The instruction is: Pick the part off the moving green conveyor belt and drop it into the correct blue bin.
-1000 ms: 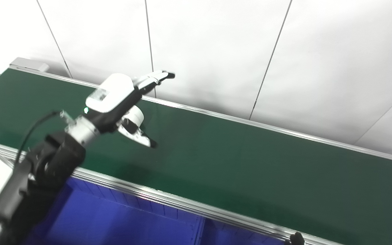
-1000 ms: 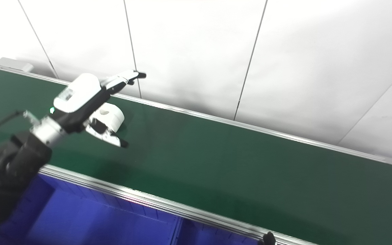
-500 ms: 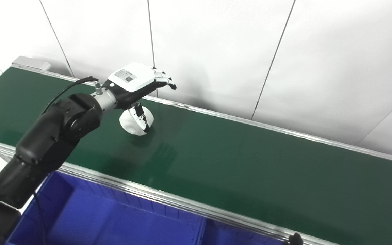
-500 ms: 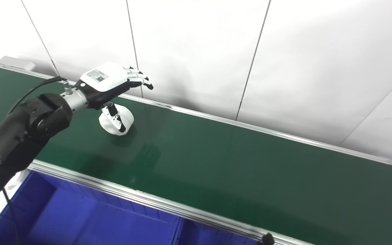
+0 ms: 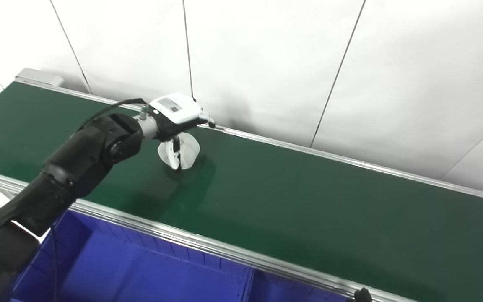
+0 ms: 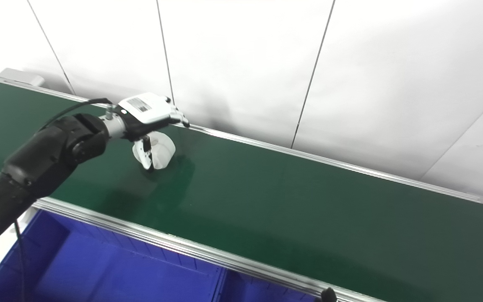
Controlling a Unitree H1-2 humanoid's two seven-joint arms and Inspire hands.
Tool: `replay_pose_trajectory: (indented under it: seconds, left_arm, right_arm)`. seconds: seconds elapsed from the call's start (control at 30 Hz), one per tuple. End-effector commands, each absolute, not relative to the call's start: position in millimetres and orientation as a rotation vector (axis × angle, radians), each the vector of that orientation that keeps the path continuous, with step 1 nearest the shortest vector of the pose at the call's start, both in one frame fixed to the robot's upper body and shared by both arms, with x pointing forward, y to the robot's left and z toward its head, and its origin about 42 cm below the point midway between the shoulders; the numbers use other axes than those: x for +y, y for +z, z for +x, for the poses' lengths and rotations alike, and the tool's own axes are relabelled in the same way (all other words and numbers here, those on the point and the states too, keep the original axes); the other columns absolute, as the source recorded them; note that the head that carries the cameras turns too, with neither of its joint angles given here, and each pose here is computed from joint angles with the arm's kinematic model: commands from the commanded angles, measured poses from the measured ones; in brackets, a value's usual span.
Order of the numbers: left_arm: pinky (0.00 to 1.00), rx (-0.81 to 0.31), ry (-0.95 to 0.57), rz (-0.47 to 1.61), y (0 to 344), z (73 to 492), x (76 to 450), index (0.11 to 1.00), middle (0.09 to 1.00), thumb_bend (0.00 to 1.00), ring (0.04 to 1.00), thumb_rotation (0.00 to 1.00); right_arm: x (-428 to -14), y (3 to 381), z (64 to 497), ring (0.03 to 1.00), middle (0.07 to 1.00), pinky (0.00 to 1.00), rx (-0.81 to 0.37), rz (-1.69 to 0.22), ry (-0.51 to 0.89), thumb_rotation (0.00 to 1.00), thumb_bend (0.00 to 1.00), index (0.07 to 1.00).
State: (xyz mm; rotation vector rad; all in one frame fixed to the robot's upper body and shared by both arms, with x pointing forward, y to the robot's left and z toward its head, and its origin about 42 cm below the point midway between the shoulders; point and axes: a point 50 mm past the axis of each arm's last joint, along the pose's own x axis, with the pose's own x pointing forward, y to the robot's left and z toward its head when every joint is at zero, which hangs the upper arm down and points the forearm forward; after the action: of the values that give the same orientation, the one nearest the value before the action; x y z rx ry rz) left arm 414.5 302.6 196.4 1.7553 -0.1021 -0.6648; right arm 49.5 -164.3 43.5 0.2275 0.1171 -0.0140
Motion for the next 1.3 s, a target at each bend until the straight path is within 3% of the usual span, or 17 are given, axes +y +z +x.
replay_pose_trajectory:
  seconds: [0.0, 0.1, 0.23, 0.27, 0.3, 0.33, 0.37, 0.43, 0.67, 0.73, 0.83, 1.07, 1.17, 1.27]
  left_arm:
    - [0.97, -0.156, -0.612, 1.781, 219, 427, 302, 0.822, 0.874, 1.00, 0.902, 0.21]
    - [0.87, -0.171, -0.617, 1.759, 206, 423, 299, 0.800, 0.856, 1.00, 0.861, 0.18]
    - [0.56, -0.239, -0.589, 1.760, 185, 418, 292, 0.678, 0.693, 0.96, 0.629, 0.02]
    - [0.50, -0.258, -0.585, 1.769, 180, 416, 290, 0.641, 0.643, 0.90, 0.566, 0.01]
    - [0.46, -0.276, -0.583, 1.775, 176, 416, 290, 0.610, 0.562, 0.72, 0.516, 0.00]
    - [0.46, -0.295, -0.578, 1.780, 173, 415, 289, 0.610, 0.562, 0.72, 0.516, 0.00]
    - [0.41, -0.307, -0.574, 1.781, 171, 415, 288, 0.568, 0.503, 0.59, 0.444, 0.00]
    - [0.36, -0.343, -0.567, 1.766, 167, 415, 287, 0.541, 0.460, 0.52, 0.401, 0.00]
    - [0.32, -0.390, -0.516, 1.801, 171, 416, 282, 0.528, 0.450, 0.50, 0.368, 0.00]
    - [0.28, -0.417, -0.499, 1.808, 173, 416, 281, 0.496, 0.485, 0.50, 0.396, 0.00]
    - [0.34, -0.434, -0.492, 1.821, 176, 416, 280, 0.528, 0.457, 0.50, 0.371, 0.00]
    - [0.36, -0.472, -0.513, 1.789, 185, 413, 275, 0.524, 0.470, 0.50, 0.382, 0.00]
    - [0.29, -0.505, -0.519, 1.769, 198, 407, 269, 0.522, 0.443, 0.50, 0.356, 0.00]
    - [0.30, -0.554, -0.509, 1.713, 220, 394, 260, 0.521, 0.441, 0.50, 0.362, 0.00]
  right_arm:
    - [-162, 53, 49, 1.000, 1.000, 1.00, 0.053, 0.237, -0.027, 1.00, 0.60, 1.000]
    - [-162, 53, 49, 1.000, 1.000, 1.00, 0.051, 0.237, -0.024, 1.00, 0.59, 1.000]
    - [-163, 54, 49, 1.000, 1.000, 1.00, 0.051, 0.234, -0.026, 1.00, 0.59, 1.000]
    - [-163, 54, 49, 0.995, 1.000, 1.00, 0.052, 0.234, -0.032, 1.00, 0.60, 1.000]
    - [-163, 54, 49, 0.991, 1.000, 1.00, 0.053, 0.234, -0.036, 1.00, 0.60, 1.000]
    - [-162, 54, 49, 0.991, 1.000, 1.00, 0.053, 0.234, -0.038, 1.00, 0.60, 1.000]
    - [-162, 54, 48, 0.990, 1.000, 1.00, 0.053, 0.234, -0.039, 1.00, 0.60, 1.000]
    - [-162, 54, 48, 0.987, 1.000, 1.00, 0.052, 0.233, -0.040, 1.00, 0.60, 1.000]
    - [-162, 55, 49, 0.985, 1.000, 1.00, 0.053, 0.227, -0.035, 1.00, 0.62, 1.000]
    - [-162, 55, 49, 0.986, 1.000, 1.00, 0.051, 0.226, -0.033, 1.00, 0.62, 1.000]
    - [-161, 55, 49, 0.983, 1.000, 1.00, 0.053, 0.229, -0.033, 1.00, 0.64, 1.000]
    - [-161, 54, 49, 0.983, 1.000, 1.00, 0.056, 0.226, -0.025, 1.00, 0.66, 1.000]
    - [-162, 54, 49, 0.981, 1.000, 1.00, 0.055, 0.226, -0.020, 1.00, 0.67, 1.000]
    - [-164, 57, 49, 0.979, 1.000, 1.00, 0.049, 0.227, -0.019, 1.00, 0.67, 1.000]
